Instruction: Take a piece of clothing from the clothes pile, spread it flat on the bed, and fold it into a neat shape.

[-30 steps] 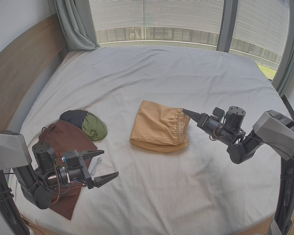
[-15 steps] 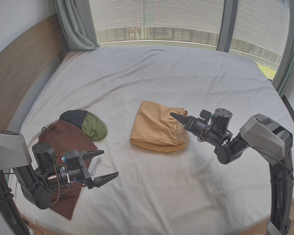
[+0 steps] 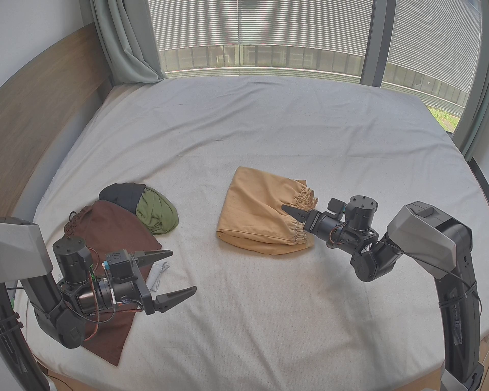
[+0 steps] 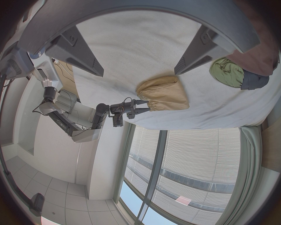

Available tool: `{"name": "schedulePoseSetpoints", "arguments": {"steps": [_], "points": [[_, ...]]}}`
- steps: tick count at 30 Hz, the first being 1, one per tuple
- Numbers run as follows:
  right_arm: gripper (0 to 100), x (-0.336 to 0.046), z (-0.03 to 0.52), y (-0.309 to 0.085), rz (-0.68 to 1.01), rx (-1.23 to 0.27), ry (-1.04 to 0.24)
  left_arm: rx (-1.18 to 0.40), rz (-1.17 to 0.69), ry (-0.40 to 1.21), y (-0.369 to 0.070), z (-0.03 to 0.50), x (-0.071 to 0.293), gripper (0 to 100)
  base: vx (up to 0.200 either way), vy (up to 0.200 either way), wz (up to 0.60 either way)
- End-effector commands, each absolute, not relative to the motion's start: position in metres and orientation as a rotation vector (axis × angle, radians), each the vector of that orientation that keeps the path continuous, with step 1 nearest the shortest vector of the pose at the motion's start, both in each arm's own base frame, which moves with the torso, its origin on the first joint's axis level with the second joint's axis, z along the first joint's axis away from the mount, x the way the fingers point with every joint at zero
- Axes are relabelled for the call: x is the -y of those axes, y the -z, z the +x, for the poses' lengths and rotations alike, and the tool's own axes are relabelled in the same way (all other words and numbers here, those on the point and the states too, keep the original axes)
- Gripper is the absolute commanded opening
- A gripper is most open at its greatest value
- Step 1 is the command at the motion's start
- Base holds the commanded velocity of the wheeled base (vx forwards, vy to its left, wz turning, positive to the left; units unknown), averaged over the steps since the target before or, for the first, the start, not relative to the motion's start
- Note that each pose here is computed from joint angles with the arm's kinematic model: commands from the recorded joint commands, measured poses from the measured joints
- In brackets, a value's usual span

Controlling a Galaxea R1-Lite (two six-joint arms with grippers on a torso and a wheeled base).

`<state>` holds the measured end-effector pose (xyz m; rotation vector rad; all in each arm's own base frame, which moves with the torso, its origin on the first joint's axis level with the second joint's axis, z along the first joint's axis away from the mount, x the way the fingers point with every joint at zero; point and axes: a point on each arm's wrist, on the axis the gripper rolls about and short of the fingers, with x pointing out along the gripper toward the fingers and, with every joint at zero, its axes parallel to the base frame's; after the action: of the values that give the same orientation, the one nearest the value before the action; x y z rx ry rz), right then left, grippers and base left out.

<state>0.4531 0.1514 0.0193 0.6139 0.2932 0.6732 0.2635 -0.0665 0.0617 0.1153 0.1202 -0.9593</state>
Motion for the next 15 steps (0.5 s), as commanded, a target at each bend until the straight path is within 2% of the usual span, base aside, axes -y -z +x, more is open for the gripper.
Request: {"name": "schedulePoseSetpoints", "arguments": {"steps": [1, 6, 15], "points": [[100, -0.152, 0.453, -0.012, 0.614, -0.310, -0.669, -0.123, 0.114, 0.959, -0.061, 0.264, 0.066, 100, 0.000, 0.000, 0.00], [100, -0.154, 0.449, -0.022, 0.614, -0.286, -0.682, -0.121, 0.115, 0.961, -0.061, 0.263, 0.067, 100, 0.000, 0.000, 0.00], [100, -0.137, 0.406, -0.110, 0.607, -0.172, -0.713, -0.092, 0.121, 0.962, -0.071, 0.260, 0.067, 100, 0.000, 0.000, 0.00]]}}
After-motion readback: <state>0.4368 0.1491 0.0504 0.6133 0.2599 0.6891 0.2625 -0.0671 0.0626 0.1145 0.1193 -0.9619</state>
